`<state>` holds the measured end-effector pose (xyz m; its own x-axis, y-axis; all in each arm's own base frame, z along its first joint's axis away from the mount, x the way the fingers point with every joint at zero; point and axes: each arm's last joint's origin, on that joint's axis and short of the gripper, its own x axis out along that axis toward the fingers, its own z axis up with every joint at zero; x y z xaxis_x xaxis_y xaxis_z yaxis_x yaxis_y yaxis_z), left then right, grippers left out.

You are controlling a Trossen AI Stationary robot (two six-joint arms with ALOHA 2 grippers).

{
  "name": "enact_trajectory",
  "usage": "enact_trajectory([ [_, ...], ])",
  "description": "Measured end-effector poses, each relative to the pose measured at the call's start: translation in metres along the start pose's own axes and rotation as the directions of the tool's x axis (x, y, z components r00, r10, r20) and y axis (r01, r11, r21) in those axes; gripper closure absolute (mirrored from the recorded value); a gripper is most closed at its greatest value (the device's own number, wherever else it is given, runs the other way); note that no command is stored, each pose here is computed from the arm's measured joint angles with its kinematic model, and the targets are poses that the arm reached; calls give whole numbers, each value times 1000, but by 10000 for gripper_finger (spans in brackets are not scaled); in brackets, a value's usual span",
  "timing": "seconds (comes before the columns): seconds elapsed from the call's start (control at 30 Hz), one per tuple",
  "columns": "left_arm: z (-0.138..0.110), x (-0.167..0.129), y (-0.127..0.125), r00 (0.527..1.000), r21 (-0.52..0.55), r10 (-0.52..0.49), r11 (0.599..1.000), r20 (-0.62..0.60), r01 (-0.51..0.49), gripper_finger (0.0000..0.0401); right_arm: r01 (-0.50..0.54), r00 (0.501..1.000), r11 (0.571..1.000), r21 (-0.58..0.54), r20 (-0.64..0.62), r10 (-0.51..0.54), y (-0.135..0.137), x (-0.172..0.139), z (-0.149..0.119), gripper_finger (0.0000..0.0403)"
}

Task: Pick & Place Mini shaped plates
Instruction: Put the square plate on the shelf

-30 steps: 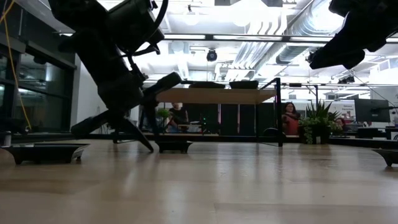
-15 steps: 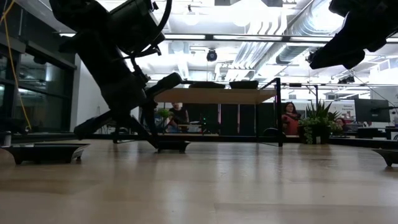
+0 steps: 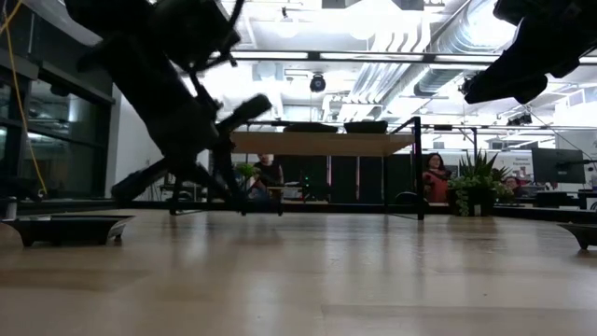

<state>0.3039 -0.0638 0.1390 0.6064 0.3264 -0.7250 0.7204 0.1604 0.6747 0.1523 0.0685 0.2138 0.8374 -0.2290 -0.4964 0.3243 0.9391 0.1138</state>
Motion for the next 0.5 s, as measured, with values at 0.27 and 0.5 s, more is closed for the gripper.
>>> enact_trajectory([
  [0.27,14,-35,14,986,-198,149,967,-77,-162,401,0,1000,1000,3,0,0,0,0,0,269],
  [0.5,11,-66,36,977,-370,148,908,-154,-196,401,0,1000,1000,3,0,0,0,0,0,269],
])
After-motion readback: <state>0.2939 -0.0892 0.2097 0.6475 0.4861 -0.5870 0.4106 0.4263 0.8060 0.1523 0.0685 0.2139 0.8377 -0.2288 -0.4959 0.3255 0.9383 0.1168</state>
